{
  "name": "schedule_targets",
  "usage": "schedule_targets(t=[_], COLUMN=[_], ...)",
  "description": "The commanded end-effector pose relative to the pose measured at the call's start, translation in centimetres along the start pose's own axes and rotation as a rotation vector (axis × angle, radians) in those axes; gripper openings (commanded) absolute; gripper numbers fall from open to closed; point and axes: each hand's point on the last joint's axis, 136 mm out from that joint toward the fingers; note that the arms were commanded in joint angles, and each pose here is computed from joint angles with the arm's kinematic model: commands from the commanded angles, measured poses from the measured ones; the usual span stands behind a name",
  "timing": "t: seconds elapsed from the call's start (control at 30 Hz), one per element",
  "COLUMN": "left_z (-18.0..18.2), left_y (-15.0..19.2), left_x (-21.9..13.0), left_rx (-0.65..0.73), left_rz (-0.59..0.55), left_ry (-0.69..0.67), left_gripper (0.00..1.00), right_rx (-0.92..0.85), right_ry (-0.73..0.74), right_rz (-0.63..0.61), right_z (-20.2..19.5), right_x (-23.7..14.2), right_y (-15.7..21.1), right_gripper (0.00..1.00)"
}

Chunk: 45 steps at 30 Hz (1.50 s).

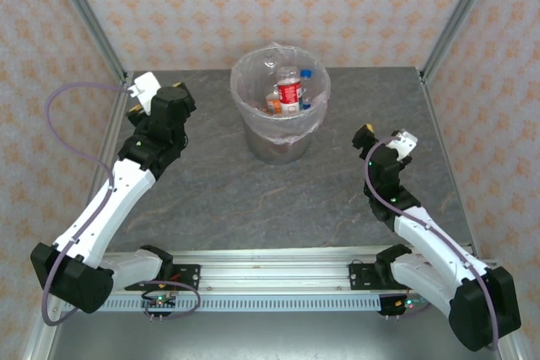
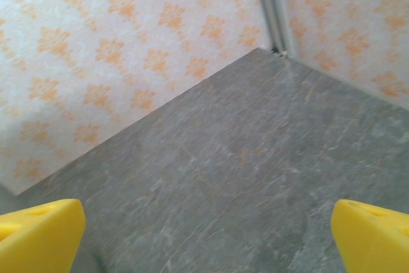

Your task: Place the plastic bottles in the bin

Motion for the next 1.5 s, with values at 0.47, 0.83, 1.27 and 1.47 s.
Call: schedule_targets(t=[0.47,0.83,1.27,1.47], left_z=[12.7,9.9,6.8,7.6], left_y=[10.9,15.1,19.1,18.6], left_x=[6.0,9.0,10.7,10.7], left_rx=[0.115,0.170,0.305,0.290], left_rz=[0.041,0.014,0.080,0.048], left_ry=[-0.187,0.077,0.169,0.103], left_gripper=[1.00,1.00,1.00,1.00], right_rx=[-0.051,-0.194,-0.301,-0.306], right_ry=[0.287,0.147,0.019,-0.091], right_rz=[0.005,0.101,0.157,0.178], right_z=[-9.7,-7.9,-6.0,-3.8], right_x=[2.8,5.4,7.4,9.1], right_y=[1.8,4.7,7.0,7.4], right_gripper=[0.99,0.99,0.99,0.99])
Point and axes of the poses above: each hand's point on the last joint's axis, 136 mm out from that joint toward the fingers, its own x axis out along the fingers, its own z axis along the line the jaws close on, y = z × x, and after that the axes turned 9 degrees about -x, right-handed
